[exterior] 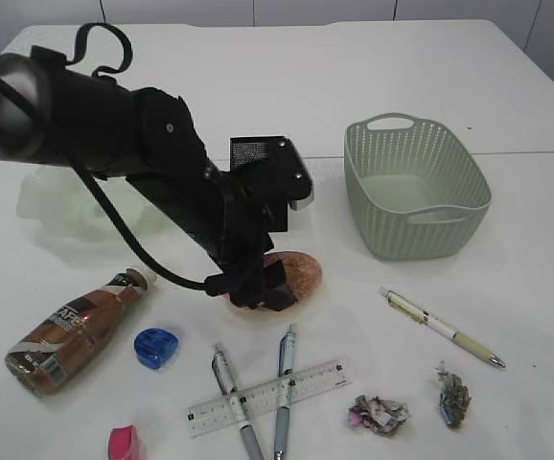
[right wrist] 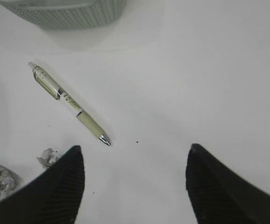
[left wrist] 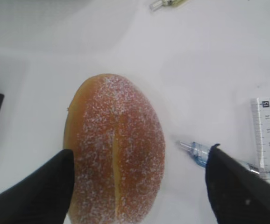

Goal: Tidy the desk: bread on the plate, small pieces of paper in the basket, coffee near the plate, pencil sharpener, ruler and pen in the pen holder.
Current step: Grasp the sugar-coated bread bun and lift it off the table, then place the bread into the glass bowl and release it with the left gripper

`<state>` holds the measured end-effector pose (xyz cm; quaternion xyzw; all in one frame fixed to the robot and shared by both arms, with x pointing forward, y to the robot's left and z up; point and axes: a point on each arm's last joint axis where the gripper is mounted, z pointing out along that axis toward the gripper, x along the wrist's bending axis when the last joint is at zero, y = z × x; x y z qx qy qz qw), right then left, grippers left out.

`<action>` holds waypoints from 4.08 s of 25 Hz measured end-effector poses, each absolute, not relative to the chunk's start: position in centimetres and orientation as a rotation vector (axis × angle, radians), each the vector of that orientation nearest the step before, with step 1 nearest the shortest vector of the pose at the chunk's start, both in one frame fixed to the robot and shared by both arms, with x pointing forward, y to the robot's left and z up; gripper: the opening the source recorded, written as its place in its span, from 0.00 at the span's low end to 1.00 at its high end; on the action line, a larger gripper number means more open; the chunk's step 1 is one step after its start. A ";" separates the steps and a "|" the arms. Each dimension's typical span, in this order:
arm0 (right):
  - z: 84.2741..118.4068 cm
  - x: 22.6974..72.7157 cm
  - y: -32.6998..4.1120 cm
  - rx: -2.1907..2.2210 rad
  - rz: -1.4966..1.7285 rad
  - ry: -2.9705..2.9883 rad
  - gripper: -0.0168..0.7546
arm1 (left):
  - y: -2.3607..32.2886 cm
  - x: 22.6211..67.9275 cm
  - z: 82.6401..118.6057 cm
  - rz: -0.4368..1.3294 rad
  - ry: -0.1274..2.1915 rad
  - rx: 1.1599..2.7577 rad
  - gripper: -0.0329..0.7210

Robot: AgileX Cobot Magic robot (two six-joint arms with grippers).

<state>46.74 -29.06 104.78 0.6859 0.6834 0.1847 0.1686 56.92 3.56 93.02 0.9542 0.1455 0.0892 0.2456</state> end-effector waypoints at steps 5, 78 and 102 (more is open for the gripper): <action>104.8 46.7 -29.1 1.949 0.524 1.943 0.67 | 3.4 57.2 91.7 0.245 0.409 2.614 0.89; 103.5 47.3 -29.0 1.993 0.460 1.986 0.67 | 23.5 66.4 100.4 0.884 0.981 2.257 0.41; 103.5 47.4 -29.1 1.984 0.456 1.985 0.67 | 22.2 65.1 98.8 0.508 1.195 2.203 0.83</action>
